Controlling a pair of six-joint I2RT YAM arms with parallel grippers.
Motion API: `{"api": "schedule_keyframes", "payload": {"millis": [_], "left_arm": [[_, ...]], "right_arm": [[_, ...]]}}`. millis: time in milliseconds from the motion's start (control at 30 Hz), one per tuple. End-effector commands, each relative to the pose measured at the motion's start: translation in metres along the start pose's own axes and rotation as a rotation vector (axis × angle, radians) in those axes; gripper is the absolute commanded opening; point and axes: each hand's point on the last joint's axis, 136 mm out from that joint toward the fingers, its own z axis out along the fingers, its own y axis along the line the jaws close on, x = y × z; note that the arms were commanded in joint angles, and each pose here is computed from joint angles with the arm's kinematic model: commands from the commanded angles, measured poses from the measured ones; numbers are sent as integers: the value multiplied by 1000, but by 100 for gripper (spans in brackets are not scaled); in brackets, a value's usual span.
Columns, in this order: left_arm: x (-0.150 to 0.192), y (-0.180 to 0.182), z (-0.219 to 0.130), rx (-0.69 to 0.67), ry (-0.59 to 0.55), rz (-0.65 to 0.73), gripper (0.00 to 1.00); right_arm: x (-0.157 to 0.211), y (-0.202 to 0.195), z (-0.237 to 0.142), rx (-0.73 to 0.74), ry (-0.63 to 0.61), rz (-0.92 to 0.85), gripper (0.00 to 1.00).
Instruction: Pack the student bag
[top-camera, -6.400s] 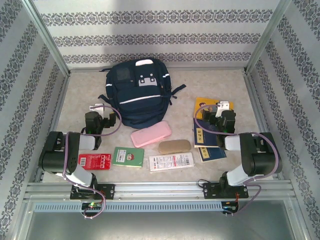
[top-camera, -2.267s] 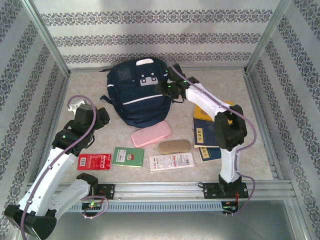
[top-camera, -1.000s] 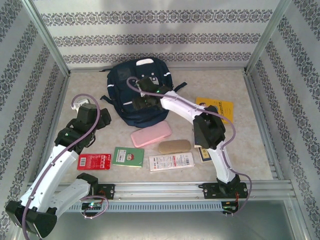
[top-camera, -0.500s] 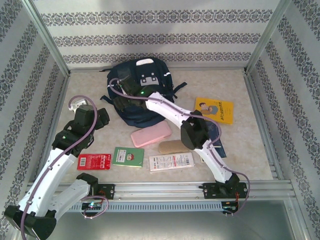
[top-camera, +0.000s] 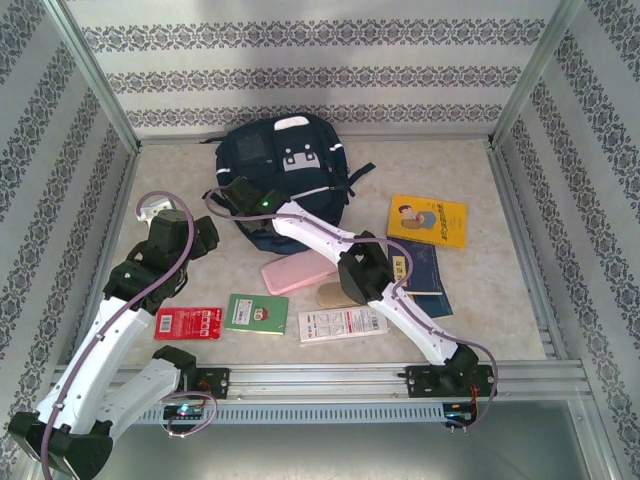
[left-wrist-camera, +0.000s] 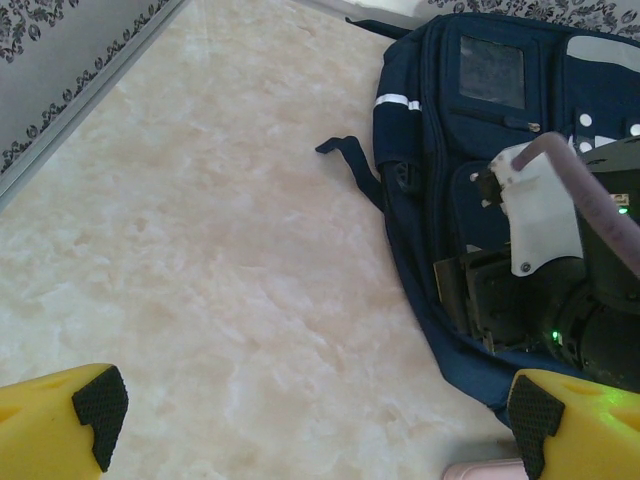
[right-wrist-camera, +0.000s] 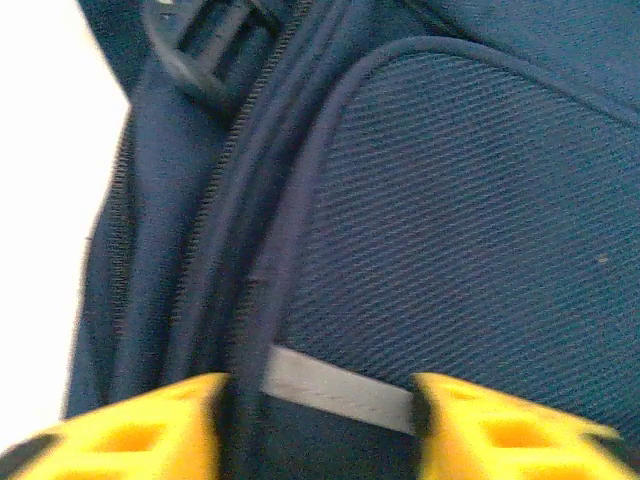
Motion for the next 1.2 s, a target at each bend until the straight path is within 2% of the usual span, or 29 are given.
{"api": "schedule_keyframes", "payload": {"millis": [0,100,167,467,800,967,1167], "left_arm": [[-4,-1,-3,13,-21,-6,99],[-4,0,-2,11,-20,-7,99],[-5,0,-3,11,-21,-9,99],[-7,4,-4,-4,-32,-19,99],[-5,3,-3,-2,-25,-17,99],[-3,0,0,5,-7,-22,99],[-4,-1,-3,9,-3,-47,98]], "right_arm": [[28,-29,21,71,96,-1,26],[19,-30,15,15,81,36,7],[6,-34,4,-26,47,68,0],[-70,-69,-80,-191,-152,214,0],[-90,-99,-122,-434,-203,462,0],[-106,-70,-135,-614,-195,545,0],[-137,0,-136,-827,-206,629,0]]}}
